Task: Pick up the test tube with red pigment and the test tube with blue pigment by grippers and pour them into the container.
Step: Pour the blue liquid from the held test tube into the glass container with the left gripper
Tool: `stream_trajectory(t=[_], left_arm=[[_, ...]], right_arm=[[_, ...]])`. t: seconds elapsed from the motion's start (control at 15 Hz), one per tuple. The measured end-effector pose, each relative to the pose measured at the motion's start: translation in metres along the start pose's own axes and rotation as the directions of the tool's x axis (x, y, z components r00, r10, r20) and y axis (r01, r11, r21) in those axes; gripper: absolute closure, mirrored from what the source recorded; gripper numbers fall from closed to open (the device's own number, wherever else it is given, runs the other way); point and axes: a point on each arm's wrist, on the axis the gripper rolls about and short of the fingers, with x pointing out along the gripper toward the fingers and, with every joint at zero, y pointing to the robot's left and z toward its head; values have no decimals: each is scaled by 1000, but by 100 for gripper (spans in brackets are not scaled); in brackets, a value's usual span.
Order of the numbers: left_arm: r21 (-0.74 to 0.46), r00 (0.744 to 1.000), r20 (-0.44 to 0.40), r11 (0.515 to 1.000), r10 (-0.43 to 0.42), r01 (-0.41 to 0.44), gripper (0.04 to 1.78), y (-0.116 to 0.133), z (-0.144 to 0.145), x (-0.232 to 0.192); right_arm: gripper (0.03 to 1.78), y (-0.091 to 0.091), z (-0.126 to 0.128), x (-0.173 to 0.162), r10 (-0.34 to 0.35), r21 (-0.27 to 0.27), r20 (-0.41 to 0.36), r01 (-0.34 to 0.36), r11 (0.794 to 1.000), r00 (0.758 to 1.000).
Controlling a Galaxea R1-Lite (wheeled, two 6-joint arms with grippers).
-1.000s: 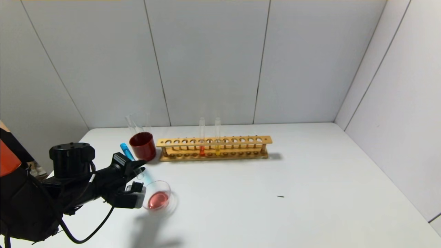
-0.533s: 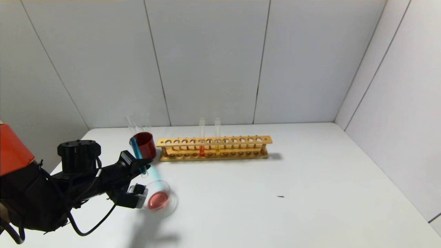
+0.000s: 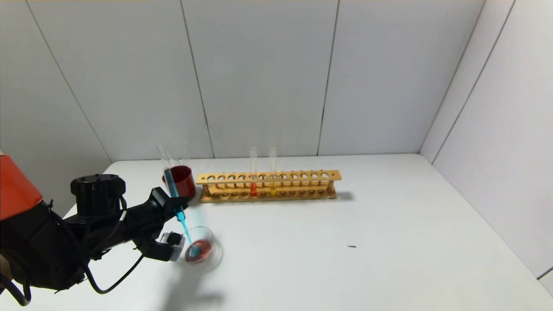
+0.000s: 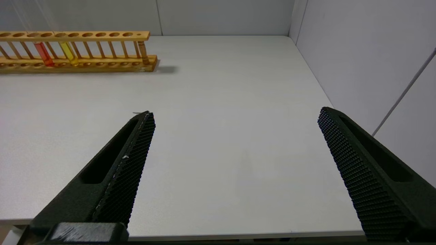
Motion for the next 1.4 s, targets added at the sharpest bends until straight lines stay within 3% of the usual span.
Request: stream_trajectory(t=[0.53,0.93,1.4], left_arm=[[44,1000,-1,999,12,-12,149,2,0,2],[143,996,-29,986,88,-83,149,13,-3,0],[197,993,-35,975,117,-107,149,21,-3,-4]], right_arm=[[6,0,0,0,0,0,0,0,1000,1000],[6,0,0,0,0,0,0,0,1000,1000],[6,0,0,0,0,0,0,0,1000,1000]])
